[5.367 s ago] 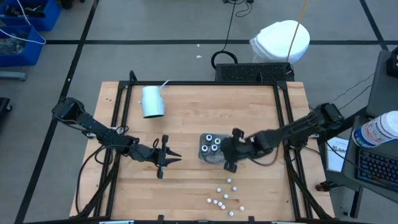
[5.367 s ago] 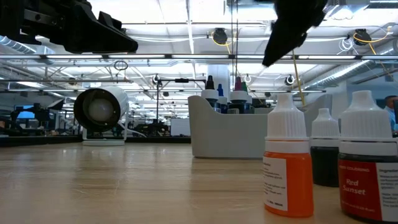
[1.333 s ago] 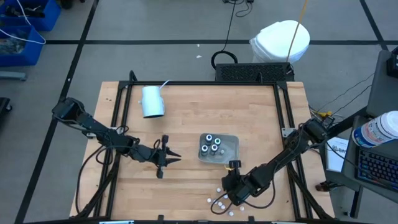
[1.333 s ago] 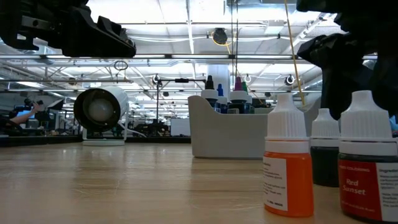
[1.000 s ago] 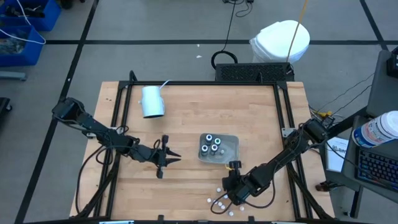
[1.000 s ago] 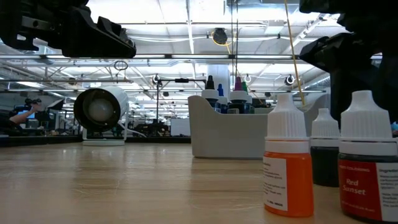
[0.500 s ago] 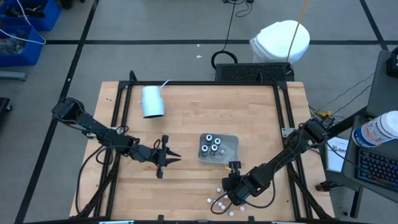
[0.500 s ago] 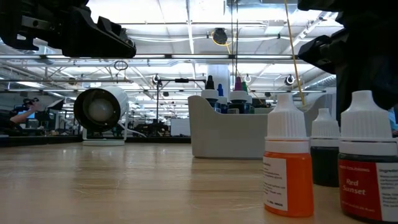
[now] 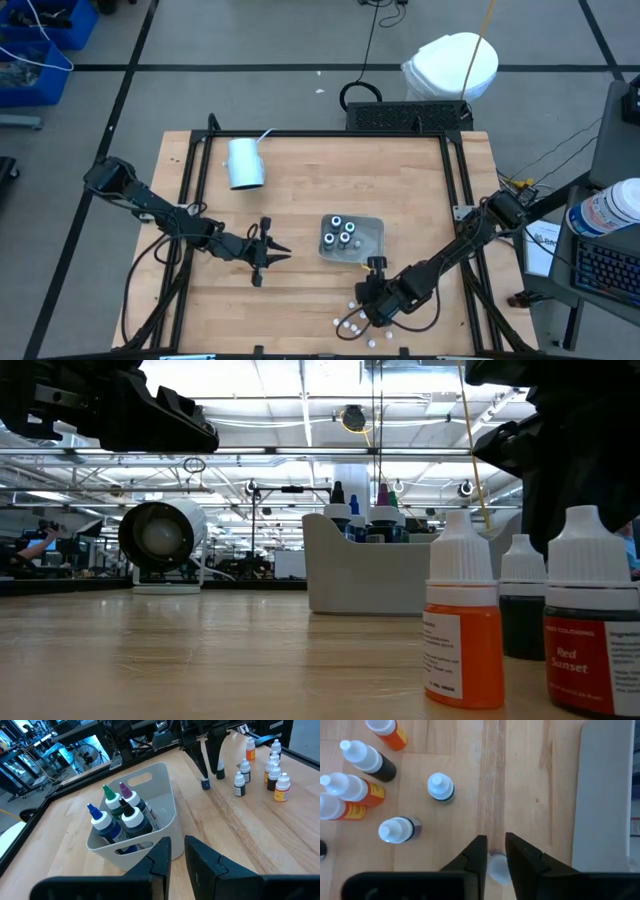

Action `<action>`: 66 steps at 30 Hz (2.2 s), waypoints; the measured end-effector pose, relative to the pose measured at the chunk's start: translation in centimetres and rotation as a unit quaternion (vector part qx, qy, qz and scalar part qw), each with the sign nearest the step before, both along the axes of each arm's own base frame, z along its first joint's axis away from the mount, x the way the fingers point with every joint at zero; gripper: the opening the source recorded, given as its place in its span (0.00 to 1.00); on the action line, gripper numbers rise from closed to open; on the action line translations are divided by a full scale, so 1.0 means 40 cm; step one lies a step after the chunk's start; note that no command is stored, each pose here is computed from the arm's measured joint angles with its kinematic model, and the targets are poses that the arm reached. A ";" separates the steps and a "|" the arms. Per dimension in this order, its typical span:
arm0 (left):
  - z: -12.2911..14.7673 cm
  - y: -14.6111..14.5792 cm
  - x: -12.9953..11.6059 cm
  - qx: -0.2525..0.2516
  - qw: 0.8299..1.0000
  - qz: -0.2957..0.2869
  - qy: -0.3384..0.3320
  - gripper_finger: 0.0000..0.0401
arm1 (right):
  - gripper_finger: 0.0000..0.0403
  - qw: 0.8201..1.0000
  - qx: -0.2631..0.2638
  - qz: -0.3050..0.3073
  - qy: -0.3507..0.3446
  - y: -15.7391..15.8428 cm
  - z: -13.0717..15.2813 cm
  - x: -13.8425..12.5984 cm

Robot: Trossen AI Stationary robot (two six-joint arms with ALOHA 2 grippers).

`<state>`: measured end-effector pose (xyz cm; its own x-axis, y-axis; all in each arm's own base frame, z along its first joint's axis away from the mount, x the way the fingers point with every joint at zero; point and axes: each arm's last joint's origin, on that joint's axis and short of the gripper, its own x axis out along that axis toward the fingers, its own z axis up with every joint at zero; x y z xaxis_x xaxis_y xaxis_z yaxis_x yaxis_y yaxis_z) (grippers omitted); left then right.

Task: Pick & Place food coloring
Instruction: Put the small blue food coloring bottle into the gray bin

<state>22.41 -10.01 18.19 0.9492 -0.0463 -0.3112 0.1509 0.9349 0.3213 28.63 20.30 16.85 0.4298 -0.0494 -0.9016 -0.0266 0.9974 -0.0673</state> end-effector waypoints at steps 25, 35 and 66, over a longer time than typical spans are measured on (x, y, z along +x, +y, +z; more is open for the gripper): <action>-0.001 0.000 0.000 0.001 1.000 0.000 0.001 0.16 | 0.27 0.996 0.062 -0.007 0.066 -0.019 0.017 -0.010; -0.002 0.000 0.000 0.001 1.000 0.000 0.003 0.16 | 0.28 0.998 0.043 -0.019 0.050 -0.023 0.017 -0.006; -0.002 0.000 0.000 -0.002 1.000 0.001 0.003 0.16 | 0.40 0.993 0.107 -0.013 0.052 0.032 0.049 -0.050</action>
<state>22.40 -9.99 18.12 0.9472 -0.0455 -0.3173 0.1510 0.9366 0.3163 26.63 21.57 18.83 0.3340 0.1379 -0.9324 0.0030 0.9891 0.1473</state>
